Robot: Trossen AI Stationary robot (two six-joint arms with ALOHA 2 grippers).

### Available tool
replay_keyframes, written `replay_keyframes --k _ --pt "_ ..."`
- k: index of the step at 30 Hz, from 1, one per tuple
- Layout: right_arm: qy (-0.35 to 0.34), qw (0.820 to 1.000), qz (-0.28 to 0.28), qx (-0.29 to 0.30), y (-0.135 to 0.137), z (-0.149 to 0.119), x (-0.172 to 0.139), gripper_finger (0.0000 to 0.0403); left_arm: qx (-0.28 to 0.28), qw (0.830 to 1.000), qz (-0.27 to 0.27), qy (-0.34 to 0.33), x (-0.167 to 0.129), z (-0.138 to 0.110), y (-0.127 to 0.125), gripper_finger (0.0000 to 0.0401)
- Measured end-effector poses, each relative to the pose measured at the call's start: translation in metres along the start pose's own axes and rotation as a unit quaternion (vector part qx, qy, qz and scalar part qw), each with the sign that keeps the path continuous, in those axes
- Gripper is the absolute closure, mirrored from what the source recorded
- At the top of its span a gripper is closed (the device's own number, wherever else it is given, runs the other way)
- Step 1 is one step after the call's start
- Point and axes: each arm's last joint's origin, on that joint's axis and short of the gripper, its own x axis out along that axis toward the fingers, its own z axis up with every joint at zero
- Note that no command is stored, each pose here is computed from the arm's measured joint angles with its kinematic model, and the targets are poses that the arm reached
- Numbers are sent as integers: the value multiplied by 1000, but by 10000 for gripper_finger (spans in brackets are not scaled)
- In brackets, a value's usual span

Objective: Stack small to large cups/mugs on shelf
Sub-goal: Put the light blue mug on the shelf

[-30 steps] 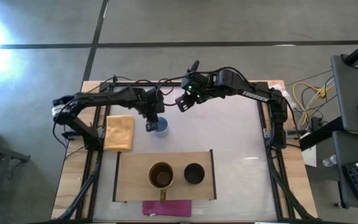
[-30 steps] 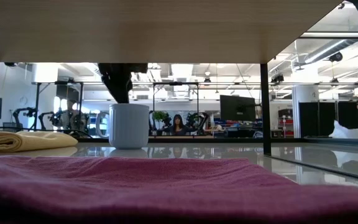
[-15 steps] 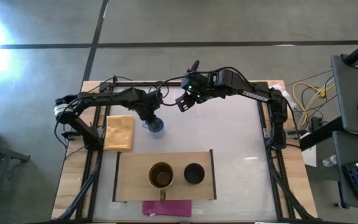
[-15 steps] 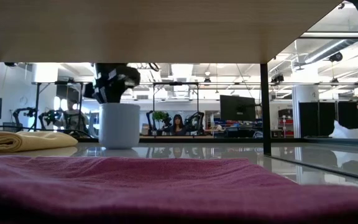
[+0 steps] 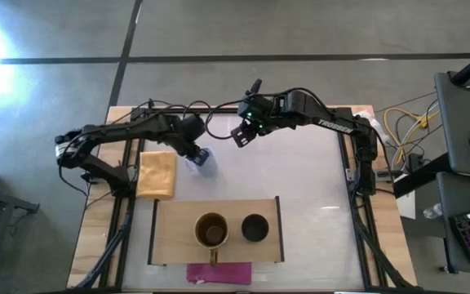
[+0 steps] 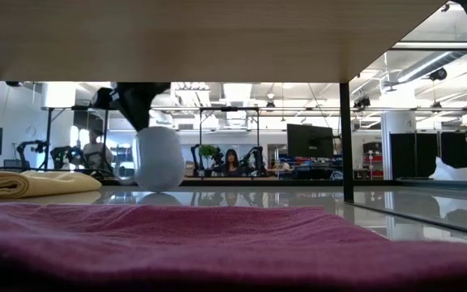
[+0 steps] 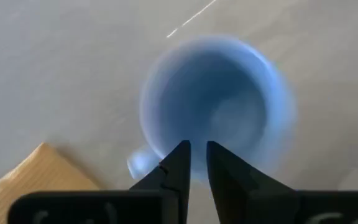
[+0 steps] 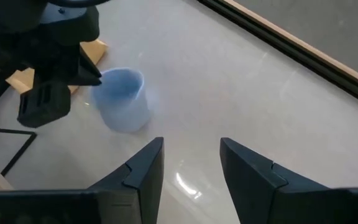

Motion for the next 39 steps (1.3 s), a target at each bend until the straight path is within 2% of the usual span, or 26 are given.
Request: replay_keyframes --k 5,10,27,33,39 --pt "0 1000 0 -6 0 0 0 254 -4 1000 24 11 6 -3 3 396" --pt "0 1000 0 -10 0 0 0 254 -4 999 35 1 7 -3 4 391" --pt "1 1000 0 -11 0 0 0 256 1 999 -1 -46 23 -1 3 385" --pt "14 1000 -11 -14 -2 -3 0 259 3 998 -34 -59 39 -4 4 385" --pt "32 999 4 7 -4 -2 1 260 14 998 -31 -57 52 -1 5 385"
